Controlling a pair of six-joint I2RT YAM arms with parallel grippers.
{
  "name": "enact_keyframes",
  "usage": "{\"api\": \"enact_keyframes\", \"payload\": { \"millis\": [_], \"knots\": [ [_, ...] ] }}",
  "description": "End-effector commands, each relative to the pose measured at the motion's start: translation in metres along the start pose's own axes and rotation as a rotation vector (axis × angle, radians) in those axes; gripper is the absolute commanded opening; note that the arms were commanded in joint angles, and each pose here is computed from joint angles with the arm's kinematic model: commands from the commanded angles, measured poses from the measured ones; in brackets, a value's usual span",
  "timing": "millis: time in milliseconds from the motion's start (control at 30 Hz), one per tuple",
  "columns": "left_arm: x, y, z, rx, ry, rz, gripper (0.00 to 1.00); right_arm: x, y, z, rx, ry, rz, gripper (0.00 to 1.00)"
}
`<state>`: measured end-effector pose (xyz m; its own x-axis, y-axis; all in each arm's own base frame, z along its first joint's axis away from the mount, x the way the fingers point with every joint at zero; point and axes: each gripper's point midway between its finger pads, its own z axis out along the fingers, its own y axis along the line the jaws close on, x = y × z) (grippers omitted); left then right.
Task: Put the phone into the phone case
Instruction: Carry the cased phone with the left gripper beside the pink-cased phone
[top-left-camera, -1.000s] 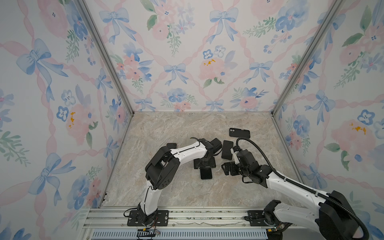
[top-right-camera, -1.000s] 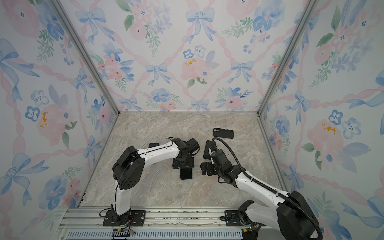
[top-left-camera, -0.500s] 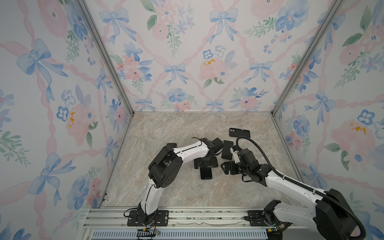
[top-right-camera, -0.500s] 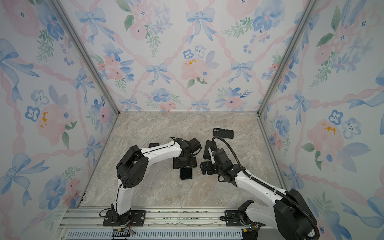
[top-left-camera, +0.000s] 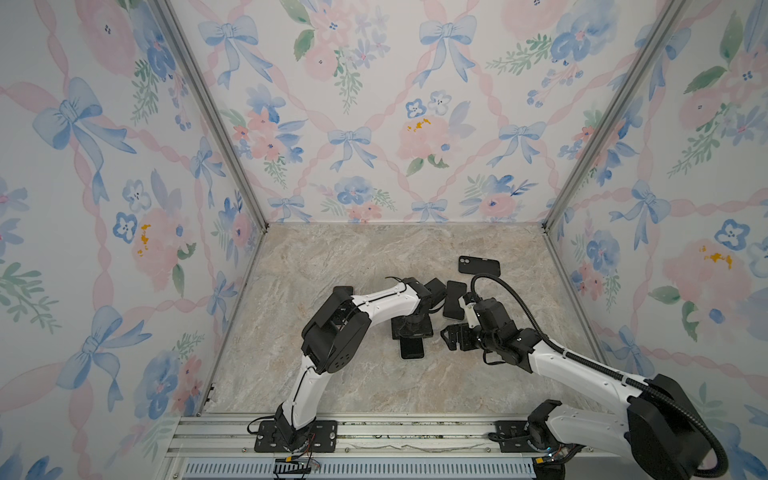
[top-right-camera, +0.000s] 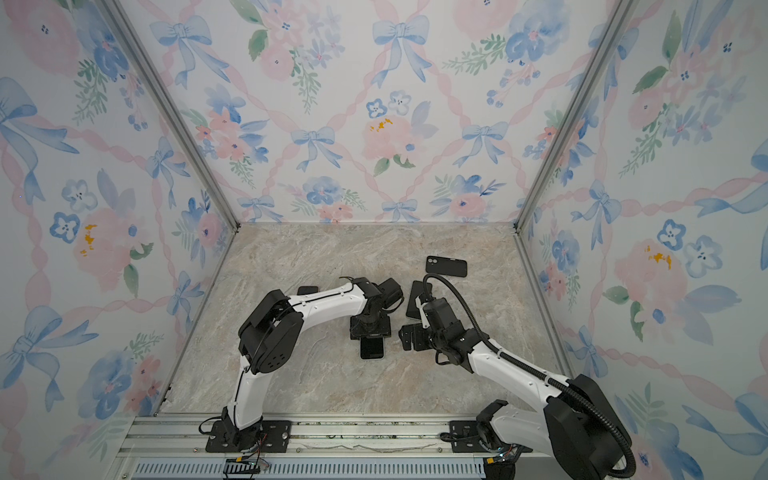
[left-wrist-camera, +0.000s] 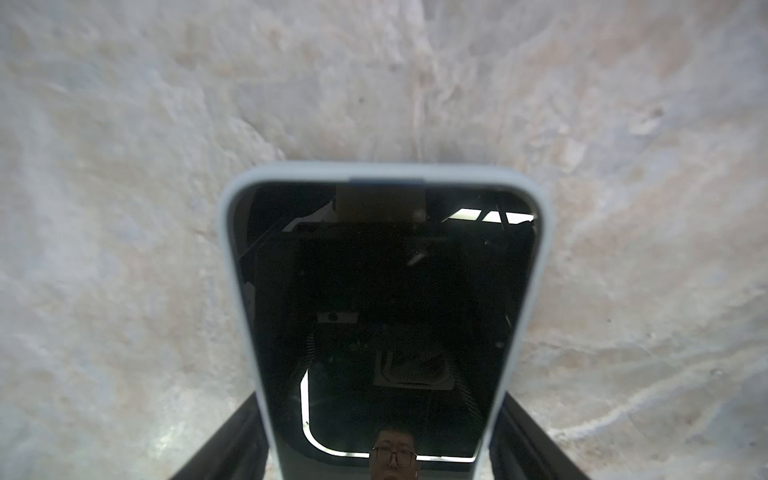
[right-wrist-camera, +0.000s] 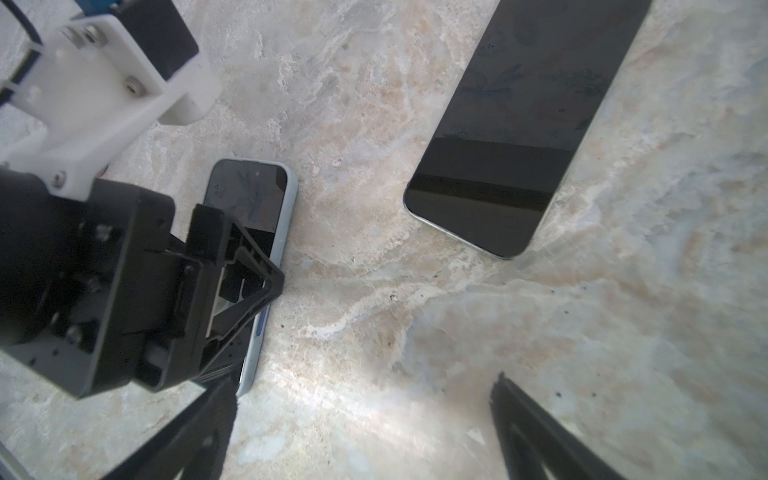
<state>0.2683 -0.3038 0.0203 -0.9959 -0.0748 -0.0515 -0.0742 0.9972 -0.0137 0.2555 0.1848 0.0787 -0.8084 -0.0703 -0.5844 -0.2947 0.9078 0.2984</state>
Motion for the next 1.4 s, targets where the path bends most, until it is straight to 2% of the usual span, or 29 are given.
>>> {"api": "enact_keyframes", "payload": {
  "millis": [0,267,700,1100,1367],
  "knots": [
    [0.002,0.012,0.005,-0.051,0.012,0.016,0.7,0.0,-0.003,0.002,0.002,0.003,0.005,0.97],
    [-0.032,0.036,-0.021,-0.083,-0.087,0.067,0.59,-0.003,0.001,0.008,0.0,0.01,0.008,0.97],
    [-0.095,0.094,-0.034,-0.079,-0.105,0.083,0.57,-0.015,0.019,0.024,0.004,0.046,-0.036,0.98],
    [-0.12,0.129,-0.026,-0.091,-0.085,0.062,0.56,-0.023,0.032,0.03,0.0,0.063,-0.062,0.98],
    [-0.121,0.13,-0.02,-0.084,-0.067,0.065,0.55,-0.023,0.033,0.03,0.003,0.066,-0.065,0.98]
  ]
}}
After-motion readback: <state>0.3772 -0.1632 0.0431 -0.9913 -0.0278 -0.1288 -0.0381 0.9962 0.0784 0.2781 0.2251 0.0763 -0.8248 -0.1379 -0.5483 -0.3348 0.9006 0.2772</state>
